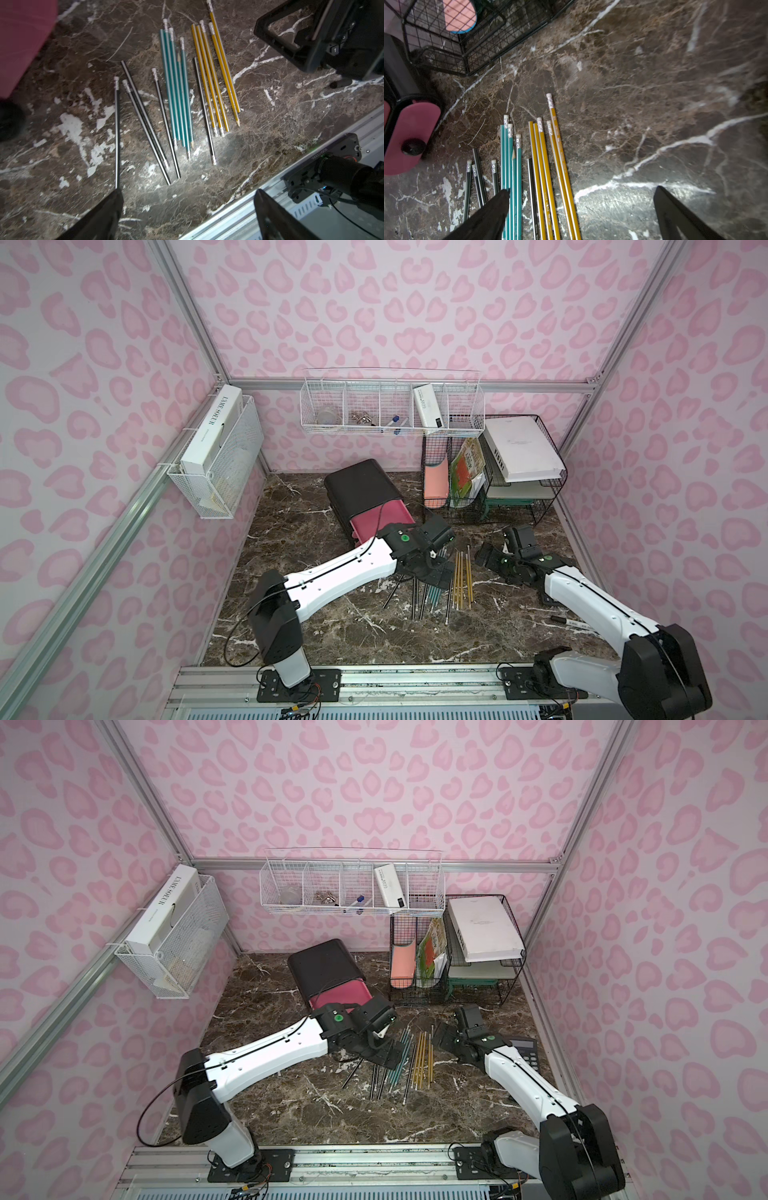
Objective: Please place the pencils in the drawer according to their color
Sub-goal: Pick up the pencil from the center of the board.
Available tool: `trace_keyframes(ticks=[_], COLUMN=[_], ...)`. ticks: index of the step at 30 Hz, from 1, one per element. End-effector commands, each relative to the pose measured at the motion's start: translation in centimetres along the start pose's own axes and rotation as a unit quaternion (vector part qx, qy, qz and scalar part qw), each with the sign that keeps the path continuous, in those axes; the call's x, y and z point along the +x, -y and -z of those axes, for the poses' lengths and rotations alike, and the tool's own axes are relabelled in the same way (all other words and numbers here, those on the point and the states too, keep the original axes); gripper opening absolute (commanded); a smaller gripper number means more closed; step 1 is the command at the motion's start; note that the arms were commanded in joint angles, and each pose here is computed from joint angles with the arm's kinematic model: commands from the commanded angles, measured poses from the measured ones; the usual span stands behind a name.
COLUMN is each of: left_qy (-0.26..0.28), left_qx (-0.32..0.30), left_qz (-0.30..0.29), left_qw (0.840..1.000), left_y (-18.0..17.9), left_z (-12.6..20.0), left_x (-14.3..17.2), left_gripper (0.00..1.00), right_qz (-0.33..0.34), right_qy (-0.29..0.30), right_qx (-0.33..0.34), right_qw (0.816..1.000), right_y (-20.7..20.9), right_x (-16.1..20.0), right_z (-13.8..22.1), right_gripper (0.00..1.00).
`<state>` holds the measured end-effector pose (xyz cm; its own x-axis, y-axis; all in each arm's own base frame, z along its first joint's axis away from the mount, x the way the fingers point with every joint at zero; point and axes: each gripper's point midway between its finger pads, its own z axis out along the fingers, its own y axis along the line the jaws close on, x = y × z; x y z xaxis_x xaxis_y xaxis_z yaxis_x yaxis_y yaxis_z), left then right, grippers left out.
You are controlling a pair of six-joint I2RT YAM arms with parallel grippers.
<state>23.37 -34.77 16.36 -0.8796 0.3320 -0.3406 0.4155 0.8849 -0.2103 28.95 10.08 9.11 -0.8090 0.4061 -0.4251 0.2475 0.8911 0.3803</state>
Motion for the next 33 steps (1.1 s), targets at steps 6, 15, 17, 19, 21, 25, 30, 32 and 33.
trace_keyframes(ticks=[6, 15, 17, 19, 21, 25, 30, 32, 33], left_qy=[-0.015, -0.013, -0.011, -0.008, -0.011, -0.017, -0.03, -0.033, -0.034], left_qx=[-0.058, -0.136, -0.143, -0.145, -0.14, -0.132, -0.132, -0.132, -0.133], left_qz=[-0.012, -0.02, -0.017, -0.007, 0.006, 0.016, 0.022, 0.026, 0.027], left_qw=[0.998, 0.99, 0.99, 0.989, 0.99, 0.991, 0.991, 0.99, 0.99], left_y=[-0.2, -2.1, -2.4, -2.9, -3.4, -3.8, -4.1, -4.2, -4.3], left_z=[-5.0, -8.8, -9.5, -10.1, -10.6, -11.4, -12.4, -12.8, -13.0], left_x=[-1.3, -2.9, -3.3, -3.7, -4.0, -4.2, -3.8, -3.7, -3.6], left_gripper=[0.98, 0.92, 0.88, 0.79, 0.72, 0.6, 0.51, 0.45, 0.44], right_qz=[-0.017, -0.011, -0.01, -0.01, -0.012, -0.015, -0.016, -0.015, -0.014], right_qy=[0.005, -0.02, -0.028, -0.034, -0.035, -0.033, -0.036, -0.038, -0.039], right_qx=[-0.003, -0.008, -0.008, -0.008, -0.009, -0.008, -0.006, -0.004, -0.004], right_qw=[1.0, 1.0, 1.0, 0.999, 0.999, 0.999, 0.999, 0.999, 0.999], right_y=[2.7, 2.8, 2.7, 2.7, 2.7, 2.8, 2.9, 3.0, 3.0], right_x=[1.5, 2.5, 2.7, 2.9, 2.9, 2.9, 3.1, 3.2, 3.2], right_z=[0.0, -0.8, -1.1, -1.3, -1.4, -1.5, -1.6, -1.7, -1.8], right_gripper=[0.99, 0.98, 0.97, 0.97, 0.97, 0.97, 0.97, 0.96, 0.96])
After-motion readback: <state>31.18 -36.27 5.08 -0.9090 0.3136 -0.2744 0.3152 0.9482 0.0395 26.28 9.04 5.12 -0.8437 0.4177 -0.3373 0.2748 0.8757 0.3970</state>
